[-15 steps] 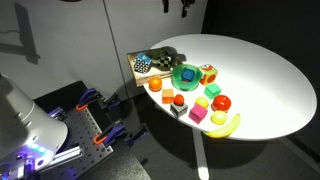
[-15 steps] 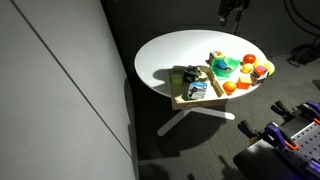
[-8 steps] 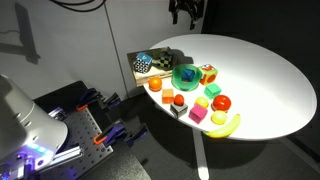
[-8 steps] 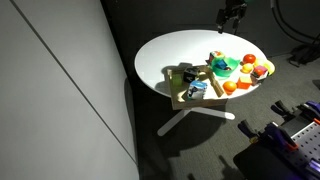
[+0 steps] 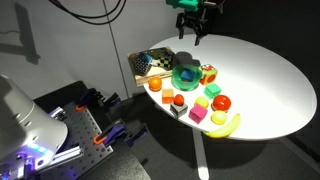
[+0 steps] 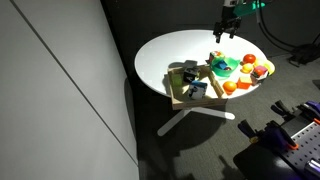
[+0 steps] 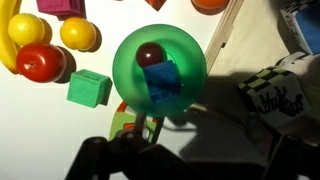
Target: Remove the green block from the bowl
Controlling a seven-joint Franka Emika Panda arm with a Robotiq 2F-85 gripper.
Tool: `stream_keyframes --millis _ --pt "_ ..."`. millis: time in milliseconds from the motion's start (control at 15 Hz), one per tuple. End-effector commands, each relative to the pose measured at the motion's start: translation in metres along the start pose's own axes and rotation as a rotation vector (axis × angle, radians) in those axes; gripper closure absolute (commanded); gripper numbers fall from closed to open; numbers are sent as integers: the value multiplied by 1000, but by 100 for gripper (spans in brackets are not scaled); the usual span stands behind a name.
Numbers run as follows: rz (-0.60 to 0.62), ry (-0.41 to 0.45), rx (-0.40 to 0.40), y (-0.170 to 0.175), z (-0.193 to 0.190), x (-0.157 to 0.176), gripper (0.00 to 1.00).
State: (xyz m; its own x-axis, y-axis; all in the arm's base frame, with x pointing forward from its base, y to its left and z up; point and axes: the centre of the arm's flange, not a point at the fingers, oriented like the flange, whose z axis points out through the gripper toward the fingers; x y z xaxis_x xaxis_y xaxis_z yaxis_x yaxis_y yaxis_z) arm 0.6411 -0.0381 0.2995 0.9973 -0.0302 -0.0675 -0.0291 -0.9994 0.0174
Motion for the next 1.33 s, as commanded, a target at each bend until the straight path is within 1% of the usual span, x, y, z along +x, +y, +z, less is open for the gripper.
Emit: stream_keyframes --millis 0,400,733,1067,1267 --pt "26 -14 -14 14 14 20 0" --pt "47 -62 -46 35 52 27 0" --pt "28 -106 -95 46 76 17 0" --pt "-16 -128 -136 43 93 8 0" --pt "-34 -134 -145 34 98 9 0"
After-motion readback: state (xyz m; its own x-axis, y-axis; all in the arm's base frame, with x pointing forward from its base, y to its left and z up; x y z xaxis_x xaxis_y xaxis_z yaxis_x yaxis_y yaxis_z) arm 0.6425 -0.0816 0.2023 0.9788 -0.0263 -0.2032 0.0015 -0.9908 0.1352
